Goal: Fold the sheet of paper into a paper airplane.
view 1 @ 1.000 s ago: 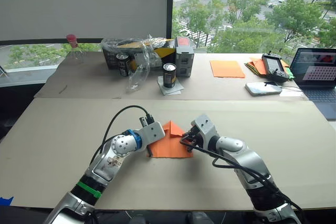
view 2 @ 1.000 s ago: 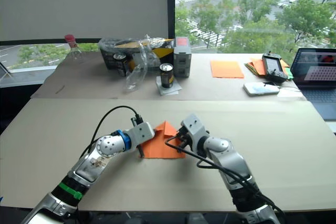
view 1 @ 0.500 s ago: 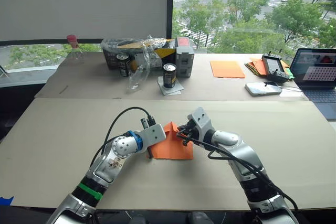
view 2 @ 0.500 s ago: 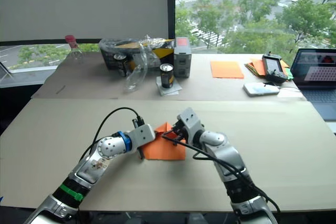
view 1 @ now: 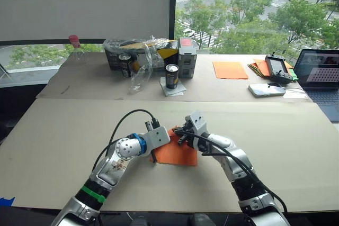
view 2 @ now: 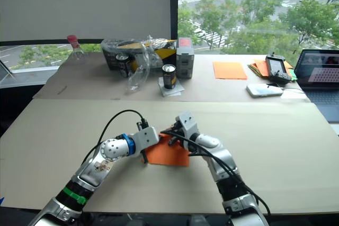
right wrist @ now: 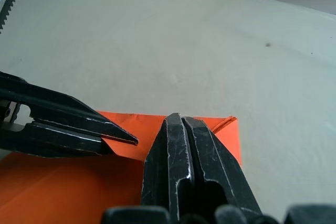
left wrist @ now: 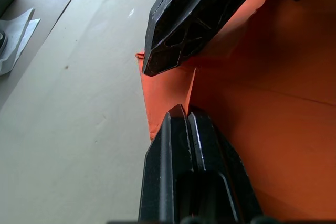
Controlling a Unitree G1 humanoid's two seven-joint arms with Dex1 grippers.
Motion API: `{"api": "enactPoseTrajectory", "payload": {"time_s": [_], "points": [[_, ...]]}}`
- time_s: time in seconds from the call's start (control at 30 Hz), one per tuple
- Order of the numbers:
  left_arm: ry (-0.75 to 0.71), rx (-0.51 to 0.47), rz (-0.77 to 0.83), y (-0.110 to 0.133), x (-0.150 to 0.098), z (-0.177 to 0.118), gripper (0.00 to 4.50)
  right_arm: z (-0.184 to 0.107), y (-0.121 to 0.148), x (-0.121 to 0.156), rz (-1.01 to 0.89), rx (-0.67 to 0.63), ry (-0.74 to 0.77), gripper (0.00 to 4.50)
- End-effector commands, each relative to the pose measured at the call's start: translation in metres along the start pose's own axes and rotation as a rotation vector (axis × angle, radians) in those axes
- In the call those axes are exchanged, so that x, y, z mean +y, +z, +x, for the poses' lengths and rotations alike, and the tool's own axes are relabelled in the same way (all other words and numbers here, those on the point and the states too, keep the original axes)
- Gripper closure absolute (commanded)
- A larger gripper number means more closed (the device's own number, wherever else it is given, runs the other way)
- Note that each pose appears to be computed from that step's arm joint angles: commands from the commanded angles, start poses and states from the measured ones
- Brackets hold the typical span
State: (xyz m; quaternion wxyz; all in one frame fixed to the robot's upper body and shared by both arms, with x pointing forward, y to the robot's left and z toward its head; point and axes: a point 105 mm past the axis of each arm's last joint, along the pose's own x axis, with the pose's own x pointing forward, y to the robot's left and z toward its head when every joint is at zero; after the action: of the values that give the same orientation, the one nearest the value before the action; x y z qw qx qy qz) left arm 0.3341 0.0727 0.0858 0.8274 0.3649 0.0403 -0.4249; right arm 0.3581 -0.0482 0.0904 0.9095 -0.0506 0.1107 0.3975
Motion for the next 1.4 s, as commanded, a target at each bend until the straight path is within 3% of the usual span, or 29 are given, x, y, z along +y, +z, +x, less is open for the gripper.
{"api": "enactPoseTrajectory", "payload": {"time_s": [0.03, 0.1, 0.27, 0.4, 0.53, 0.63, 0.77, 0.9, 1.2, 1.4], "points": [[-0.042, 0.010, -0.013, -0.002, -0.012, 0.001, 4.48, 0.001, 0.007, 0.000, -0.043, -0.016, 0.011, 4.50], [-0.037, 0.003, -0.034, -0.001, -0.010, 0.001, 4.48, 0.001, 0.003, -0.001, -0.044, 0.002, 0.009, 4.50], [-0.064, -0.085, -0.270, 0.014, -0.007, -0.006, 4.48, 0.002, -0.006, -0.002, -0.040, 0.045, 0.005, 4.50], [-0.062, -0.136, -0.376, 0.020, 0.003, -0.018, 3.36, 0.001, -0.013, -0.002, -0.007, 0.059, -0.014, 4.50], [0.013, -0.210, -0.520, 0.021, 0.031, -0.040, 2.03, 0.001, -0.018, 0.002, -0.002, 0.072, -0.012, 4.50], [0.056, -0.262, -0.618, 0.022, 0.045, -0.050, 2.03, 0.001, -0.019, 0.002, 0.000, 0.072, -0.012, 4.50], [0.068, -0.240, -0.689, 0.016, 0.045, -0.046, 3.26, 0.001, -0.019, 0.002, -0.002, 0.074, -0.014, 4.50], [0.025, -0.191, -0.677, 0.014, 0.029, -0.031, 4.47, 0.001, -0.018, 0.002, -0.001, 0.073, -0.018, 4.50], [-0.029, 0.006, -0.568, -0.015, 0.002, -0.007, 4.47, 0.002, -0.012, 0.012, -0.081, 0.036, 0.017, 4.50], [-0.052, 0.025, -0.549, -0.020, -0.010, -0.004, 4.47, 0.013, 0.006, 0.007, -0.176, -0.011, 0.005, 4.50]]}}
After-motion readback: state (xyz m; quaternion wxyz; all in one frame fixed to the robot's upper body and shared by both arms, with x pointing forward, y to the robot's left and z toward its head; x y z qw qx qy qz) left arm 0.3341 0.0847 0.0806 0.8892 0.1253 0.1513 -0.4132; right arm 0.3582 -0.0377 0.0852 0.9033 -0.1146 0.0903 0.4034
